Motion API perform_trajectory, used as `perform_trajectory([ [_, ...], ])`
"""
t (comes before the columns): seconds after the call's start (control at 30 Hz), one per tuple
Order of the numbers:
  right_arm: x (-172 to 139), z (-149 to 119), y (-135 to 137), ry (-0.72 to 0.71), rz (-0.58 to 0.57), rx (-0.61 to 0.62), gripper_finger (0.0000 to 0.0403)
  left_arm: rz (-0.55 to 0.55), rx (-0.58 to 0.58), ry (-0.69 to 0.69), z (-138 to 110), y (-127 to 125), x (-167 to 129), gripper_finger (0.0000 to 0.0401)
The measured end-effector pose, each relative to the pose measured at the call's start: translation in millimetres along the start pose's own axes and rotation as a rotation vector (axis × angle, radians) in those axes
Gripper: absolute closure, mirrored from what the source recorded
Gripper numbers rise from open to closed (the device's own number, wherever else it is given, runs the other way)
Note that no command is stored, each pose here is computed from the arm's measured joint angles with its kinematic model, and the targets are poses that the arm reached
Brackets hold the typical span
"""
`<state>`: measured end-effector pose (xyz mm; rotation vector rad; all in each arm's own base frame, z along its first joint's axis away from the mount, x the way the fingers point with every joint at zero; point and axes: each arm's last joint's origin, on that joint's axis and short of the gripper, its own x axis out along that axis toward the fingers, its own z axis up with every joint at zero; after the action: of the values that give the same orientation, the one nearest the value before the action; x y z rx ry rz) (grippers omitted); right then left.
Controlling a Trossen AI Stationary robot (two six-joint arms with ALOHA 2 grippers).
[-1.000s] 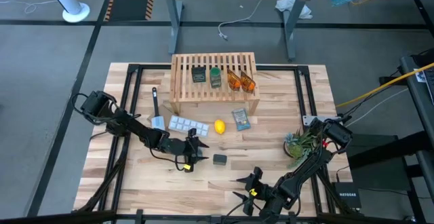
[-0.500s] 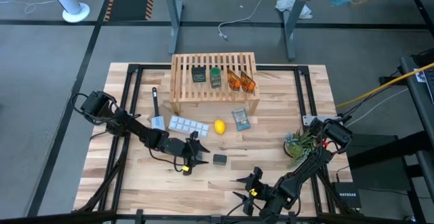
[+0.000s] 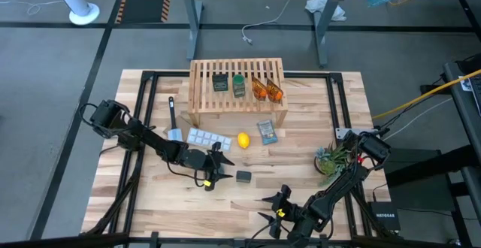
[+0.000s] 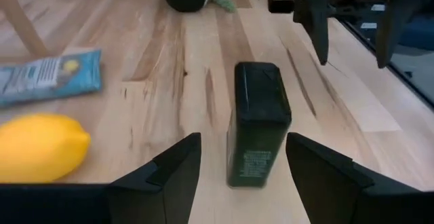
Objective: Shelf spices
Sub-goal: Put the green seasoning container on the shelf
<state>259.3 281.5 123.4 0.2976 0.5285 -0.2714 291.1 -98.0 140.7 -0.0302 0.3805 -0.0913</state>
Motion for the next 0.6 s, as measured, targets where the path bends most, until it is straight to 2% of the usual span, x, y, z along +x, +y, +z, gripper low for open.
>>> perform_trajectory([
  [0.17, 0, 0, 0, 0.0, 0.0, 0.0, 0.0152, -0.027, 0.025, -0.022, 10, 4, 4, 0.0191],
  [0.37, 0, 0, 0, 0.0, 0.0, 0.0, 0.0152, -0.05, 0.023, -0.013, 10, 3, 5, 0.0191],
  [0.6, 0, 0, 0, 0.0, 0.0, 0.0, 0.0152, -0.048, 0.034, 0.041, -7, 4, 15, 0.0191],
])
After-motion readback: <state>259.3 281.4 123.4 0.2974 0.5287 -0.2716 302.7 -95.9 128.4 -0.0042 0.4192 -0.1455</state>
